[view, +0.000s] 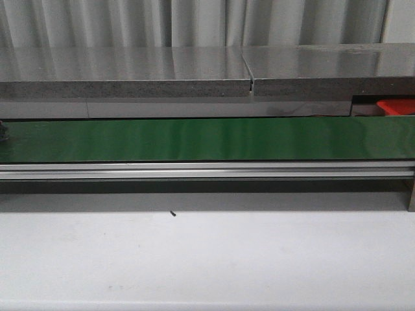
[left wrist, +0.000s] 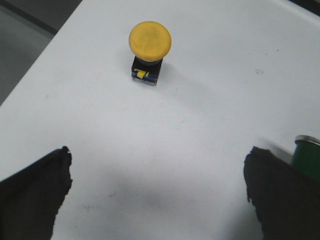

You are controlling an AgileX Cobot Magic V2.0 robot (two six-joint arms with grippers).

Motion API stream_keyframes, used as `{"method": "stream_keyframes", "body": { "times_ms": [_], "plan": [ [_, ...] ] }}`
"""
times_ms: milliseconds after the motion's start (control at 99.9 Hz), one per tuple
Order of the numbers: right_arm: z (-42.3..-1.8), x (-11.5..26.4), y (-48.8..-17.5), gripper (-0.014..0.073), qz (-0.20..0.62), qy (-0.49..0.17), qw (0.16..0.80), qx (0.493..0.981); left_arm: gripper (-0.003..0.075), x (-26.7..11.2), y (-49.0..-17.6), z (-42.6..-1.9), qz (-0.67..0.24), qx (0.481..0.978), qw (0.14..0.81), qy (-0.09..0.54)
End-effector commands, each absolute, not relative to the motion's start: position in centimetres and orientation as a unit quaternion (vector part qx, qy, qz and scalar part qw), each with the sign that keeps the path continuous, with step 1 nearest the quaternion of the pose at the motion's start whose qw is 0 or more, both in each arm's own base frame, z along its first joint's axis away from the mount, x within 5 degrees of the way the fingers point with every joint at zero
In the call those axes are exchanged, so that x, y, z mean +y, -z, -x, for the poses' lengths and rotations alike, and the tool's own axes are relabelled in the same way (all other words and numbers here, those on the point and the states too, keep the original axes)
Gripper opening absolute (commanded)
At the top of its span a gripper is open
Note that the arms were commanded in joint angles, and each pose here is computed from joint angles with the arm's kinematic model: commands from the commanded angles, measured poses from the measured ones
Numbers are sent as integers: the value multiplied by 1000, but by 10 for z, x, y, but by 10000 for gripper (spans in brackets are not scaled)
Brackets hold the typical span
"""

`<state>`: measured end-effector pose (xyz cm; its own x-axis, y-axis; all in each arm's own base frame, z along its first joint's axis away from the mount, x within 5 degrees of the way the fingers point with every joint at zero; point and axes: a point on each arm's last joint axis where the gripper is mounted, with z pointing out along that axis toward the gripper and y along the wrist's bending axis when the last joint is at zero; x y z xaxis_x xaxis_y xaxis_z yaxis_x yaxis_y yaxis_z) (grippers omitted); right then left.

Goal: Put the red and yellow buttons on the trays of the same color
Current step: 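Carry the yellow button onto the green belt with the left gripper, release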

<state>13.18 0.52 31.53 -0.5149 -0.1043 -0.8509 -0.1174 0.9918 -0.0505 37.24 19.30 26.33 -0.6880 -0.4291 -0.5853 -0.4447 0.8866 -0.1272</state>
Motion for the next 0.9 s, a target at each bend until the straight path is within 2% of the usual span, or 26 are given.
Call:
{"method": "stream_keyframes", "body": {
  "times_ms": [0, 440, 891],
  "plan": [
    [-134, 4, -329, -67, 59, 0, 526, 848, 671, 199, -291, -381, 235, 894, 381, -28],
    [-134, 4, -329, -67, 59, 0, 526, 848, 671, 226, -260, -434, 237, 888, 393, -21],
    [-134, 4, -329, -67, 59, 0, 526, 848, 671, 235, -236, -454, 250, 868, 428, -27]
  ]
}}
